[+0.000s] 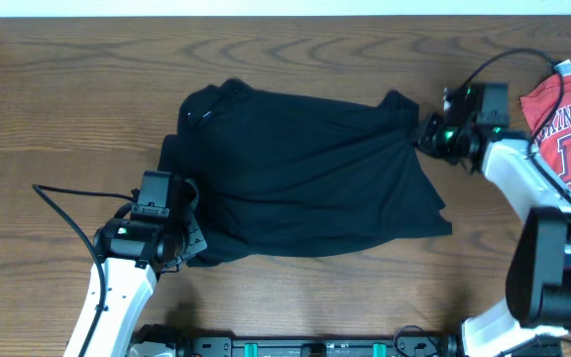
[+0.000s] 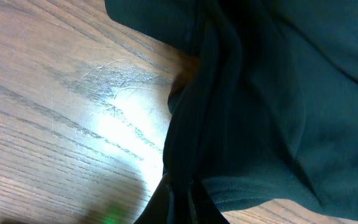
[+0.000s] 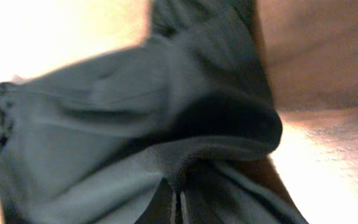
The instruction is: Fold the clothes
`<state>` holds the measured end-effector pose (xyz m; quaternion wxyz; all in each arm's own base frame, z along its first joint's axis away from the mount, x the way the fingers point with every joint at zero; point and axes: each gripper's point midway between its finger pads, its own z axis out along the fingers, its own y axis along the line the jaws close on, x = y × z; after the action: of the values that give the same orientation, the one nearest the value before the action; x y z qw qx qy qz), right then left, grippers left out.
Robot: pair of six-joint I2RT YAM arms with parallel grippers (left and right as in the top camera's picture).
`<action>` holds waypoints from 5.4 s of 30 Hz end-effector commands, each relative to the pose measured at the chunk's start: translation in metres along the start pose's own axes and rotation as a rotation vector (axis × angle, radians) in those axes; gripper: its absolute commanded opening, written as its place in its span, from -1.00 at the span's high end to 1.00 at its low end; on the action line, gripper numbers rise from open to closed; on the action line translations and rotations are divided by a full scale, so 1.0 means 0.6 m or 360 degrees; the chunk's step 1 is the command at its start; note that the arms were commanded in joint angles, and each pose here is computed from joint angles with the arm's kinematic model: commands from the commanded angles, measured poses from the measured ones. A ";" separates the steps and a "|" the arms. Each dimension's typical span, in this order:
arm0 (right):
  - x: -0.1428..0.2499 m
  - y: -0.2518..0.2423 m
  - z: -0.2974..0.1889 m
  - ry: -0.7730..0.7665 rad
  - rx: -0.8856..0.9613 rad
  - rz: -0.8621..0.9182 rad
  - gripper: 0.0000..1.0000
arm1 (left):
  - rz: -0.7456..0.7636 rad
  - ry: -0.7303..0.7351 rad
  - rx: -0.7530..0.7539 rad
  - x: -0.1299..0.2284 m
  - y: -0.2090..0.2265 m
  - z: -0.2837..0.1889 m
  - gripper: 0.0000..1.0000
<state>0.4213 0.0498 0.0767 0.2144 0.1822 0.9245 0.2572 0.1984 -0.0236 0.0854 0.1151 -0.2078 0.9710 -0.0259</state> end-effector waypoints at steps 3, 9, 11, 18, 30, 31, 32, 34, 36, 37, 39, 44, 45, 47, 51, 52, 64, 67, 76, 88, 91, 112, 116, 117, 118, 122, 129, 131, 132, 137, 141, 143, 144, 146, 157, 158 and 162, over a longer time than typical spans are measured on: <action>-0.049 0.037 -0.067 -0.0129 0.0091 -0.0182 0.97 | 0.0005 0.0013 -0.0026 0.003 0.007 0.005 0.88; -0.064 0.018 -0.076 -0.0179 0.0230 -0.0234 0.97 | 0.0005 0.0013 -0.0026 0.003 0.007 0.005 0.88; -0.076 0.024 -0.080 -0.0213 0.0228 -0.0278 0.98 | 0.0005 0.0011 -0.0027 0.003 0.007 0.005 0.88; -0.147 0.070 -0.109 -0.0457 0.0156 -0.0403 0.97 | 0.0005 0.0026 -0.0035 0.008 0.009 0.008 0.88; -0.143 0.045 -0.045 -0.0377 0.0183 -0.0397 0.97 | 0.0006 0.0077 -0.0065 0.028 0.021 0.029 0.88; -0.138 0.038 -0.031 -0.0346 0.0190 -0.0389 0.97 | 0.0006 0.0077 -0.0065 0.028 0.021 0.029 0.88; -0.131 0.030 -0.015 -0.0308 0.0199 -0.0380 0.97 | 0.0006 0.0077 -0.0066 0.028 0.021 0.029 0.88; -0.116 0.016 0.014 -0.0238 0.0219 -0.0369 0.51 | 0.0005 0.0077 -0.0065 0.028 0.021 0.029 0.88; -0.102 0.005 0.036 -0.0176 0.0236 -0.0358 -0.35 | -0.0001 0.0078 -0.0065 0.028 0.021 0.029 0.87; -0.093 -0.001 0.045 -0.0139 0.0248 -0.0355 -0.38 | -0.0001 0.0078 -0.0065 0.028 0.021 0.029 0.88; -0.072 -0.007 0.050 -0.0053 0.0246 -0.0344 0.13 | -0.0001 0.0079 -0.0066 0.029 0.021 0.029 0.88; -0.041 -0.018 0.022 0.0061 0.0314 -0.0307 -0.35 | -0.0001 0.0073 -0.0063 0.027 0.020 0.029 0.88; -0.039 -0.020 0.008 0.0065 0.0345 -0.0310 -0.31 | 0.0000 0.0072 -0.0062 0.027 0.020 0.029 0.88; -0.034 -0.029 -0.032 0.0059 0.0469 -0.0331 -0.31 | 0.0000 0.0071 -0.0062 0.027 0.020 0.029 0.88; -0.007 -0.023 -0.099 0.0039 0.0603 -0.0412 -0.40 | 0.0000 0.0061 -0.0056 0.024 0.018 0.029 0.88; 0.003 -0.020 -0.106 0.0039 0.0598 -0.0422 -0.42 | 0.0000 0.0055 -0.0052 0.022 0.018 0.029 0.88; 0.179 -0.092 -0.045 0.0310 0.0460 -0.0155 -0.39 | -0.0002 0.0024 -0.0033 0.015 0.013 0.029 0.88; 0.192 -0.099 -0.038 0.0319 0.0448 -0.0129 -0.36 | -0.0002 0.0021 -0.0031 0.014 0.012 0.029 0.88; 0.197 -0.107 -0.029 0.0288 0.0449 -0.0050 -0.13 | -0.0001 0.0022 -0.0031 0.014 0.012 0.029 0.88; 0.263 -0.170 -0.016 0.0321 0.0541 0.0162 0.06 | 0.0005 0.0022 -0.0032 0.014 0.012 0.029 0.88; 0.258 -0.176 -0.015 0.0293 0.0539 0.0184 0.07 | 0.0005 0.0023 -0.0032 0.014 0.012 0.029 0.88; 0.208 -0.178 -0.011 0.0093 0.0509 0.0260 0.97 | 0.0007 0.0078 -0.0066 0.028 0.021 0.029 0.88; 0.209 -0.175 -0.010 0.0115 0.0491 0.0145 0.98 | 0.0006 0.0079 -0.0066 0.029 0.021 0.029 0.88; 0.209 -0.176 -0.010 0.0120 0.0494 0.0127 0.97 | 0.0006 0.0079 -0.0066 0.029 0.021 0.029 0.88; 0.210 -0.176 -0.010 0.0125 0.0492 0.0105 0.98 | 0.0006 0.0079 -0.0066 0.029 0.021 0.029 0.88; 0.212 -0.175 -0.011 0.0146 0.0491 0.0030 0.98 | 0.0007 0.0078 -0.0065 0.028 0.021 0.029 0.88; 0.163 -0.138 -0.041 0.0038 0.0449 -0.0108 0.97 | 0.0015 -0.0028 0.0000 -0.004 0.002 0.007 0.88; 0.142 -0.121 -0.060 -0.0011 0.0446 -0.0149 0.98 | 0.0019 -0.0086 0.0036 -0.021 -0.008 -0.010 0.88; 0.132 -0.116 -0.070 -0.0037 0.0457 -0.0164 0.97 | 0.0019 -0.0117 0.0055 -0.029 -0.013 -0.019 0.88; 0.092 -0.085 -0.124 -0.0149 0.0496 -0.0265 0.97 | 0.0026 -0.0226 0.0120 -0.056 -0.028 -0.066 0.88; 0.082 -0.068 -0.147 -0.0183 0.0484 -0.0289 0.98 | 0.0054 -0.0250 0.0133 -0.062 -0.031 -0.096 0.87; 0.085 -0.069 -0.149 -0.0170 0.0488 -0.0285 0.97 | 0.0073 -0.0249 0.0131 -0.063 -0.031 -0.111 0.88; 0.089 -0.071 -0.149 -0.0155 0.0494 -0.0280 0.97 | 0.0078 -0.0245 0.0128 -0.062 -0.031 -0.119 0.88; 0.096 -0.076 -0.150 -0.0129 0.0516 -0.0272 0.98 | 0.0102 -0.0253 0.0131 -0.063 -0.031 -0.136 0.88; 0.083 -0.072 -0.160 -0.0162 0.0536 -0.0266 0.97 | 0.0139 -0.0544 0.0286 -0.115 -0.058 -0.255 0.88; 0.082 -0.070 -0.162 -0.0164 0.0536 -0.0267 0.98 | 0.0130 -0.0530 0.0281 -0.113 -0.057 -0.253 0.88; 0.059 -0.052 -0.177 -0.0215 0.0523 -0.0305 0.98 | 0.0130 -0.0503 0.0266 -0.115 -0.059 -0.245 0.88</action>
<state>0.3177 0.0037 0.1072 0.2325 0.1543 0.9569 0.0802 0.2361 -0.0293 0.2446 0.2817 -0.1635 0.9425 -0.0755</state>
